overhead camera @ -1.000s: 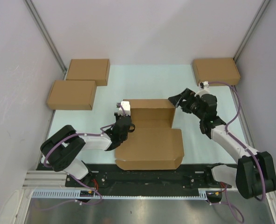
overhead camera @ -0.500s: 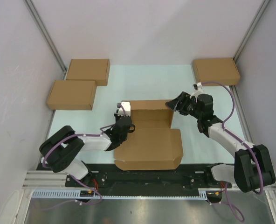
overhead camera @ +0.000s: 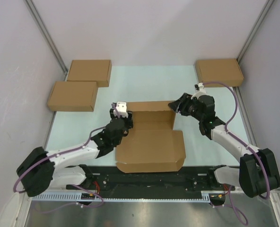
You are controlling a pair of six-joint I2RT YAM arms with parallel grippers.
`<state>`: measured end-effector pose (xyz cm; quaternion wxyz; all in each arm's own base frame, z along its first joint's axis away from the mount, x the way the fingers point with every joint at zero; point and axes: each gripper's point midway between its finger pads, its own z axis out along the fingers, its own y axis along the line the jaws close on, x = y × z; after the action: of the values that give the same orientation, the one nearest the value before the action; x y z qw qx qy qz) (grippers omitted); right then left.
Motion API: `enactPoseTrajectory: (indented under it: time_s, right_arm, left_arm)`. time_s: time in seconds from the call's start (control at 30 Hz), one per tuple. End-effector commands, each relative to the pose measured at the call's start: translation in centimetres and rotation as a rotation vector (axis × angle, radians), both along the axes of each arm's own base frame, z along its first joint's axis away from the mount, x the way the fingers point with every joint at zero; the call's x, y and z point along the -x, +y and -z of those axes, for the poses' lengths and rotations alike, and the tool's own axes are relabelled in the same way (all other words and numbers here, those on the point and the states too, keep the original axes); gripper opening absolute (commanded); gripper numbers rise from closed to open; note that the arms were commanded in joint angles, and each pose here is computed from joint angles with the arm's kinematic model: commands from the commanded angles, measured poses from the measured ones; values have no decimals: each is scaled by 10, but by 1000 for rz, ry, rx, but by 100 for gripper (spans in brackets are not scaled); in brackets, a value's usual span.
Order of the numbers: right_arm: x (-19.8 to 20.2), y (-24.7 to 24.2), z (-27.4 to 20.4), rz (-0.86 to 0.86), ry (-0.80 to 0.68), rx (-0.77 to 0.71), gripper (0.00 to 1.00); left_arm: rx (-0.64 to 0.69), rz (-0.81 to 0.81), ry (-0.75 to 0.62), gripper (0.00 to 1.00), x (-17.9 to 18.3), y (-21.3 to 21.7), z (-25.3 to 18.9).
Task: Fold the paper box
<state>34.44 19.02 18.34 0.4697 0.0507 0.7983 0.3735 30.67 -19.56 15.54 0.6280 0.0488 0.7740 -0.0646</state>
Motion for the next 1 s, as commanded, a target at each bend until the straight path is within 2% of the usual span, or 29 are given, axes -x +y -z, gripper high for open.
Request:
enactPoseTrajectory:
  time_s: [0.0, 0.3, 0.33, 0.37, 0.43, 0.6, 0.7, 0.83, 0.97]
  right_arm:
    - [1, -6, 11, 25, 27, 74, 59]
    - [3, -5, 13, 26, 20, 102, 60]
    - [3, -4, 13, 24, 22, 104, 60]
    - [4, -5, 13, 24, 22, 108, 60]
    - [4, -5, 14, 24, 22, 114, 60]
    - [6, -5, 13, 20, 19, 124, 60]
    - [7, -6, 13, 17, 18, 134, 60]
    - [9, -7, 14, 18, 20, 142, 60]
    - [10, -7, 15, 13, 22, 147, 60]
  left_arm:
    - [38, 86, -11, 60, 15, -8, -33]
    - [255, 96, -185, 66, 36, 14, -104]
    - [295, 92, -200, 81, 39, 17, -110]
    - [325, 85, -205, 91, 39, 19, -111]
    - [404, 85, -210, 100, 38, 22, -118]
    - [510, 239, -183, 98, 42, -1, -123]
    - [537, 261, -124, 96, 34, -6, -112]
    - [682, 225, 9, 90, 11, 6, -80]
    - [763, 245, 60, 84, -3, 11, -67]
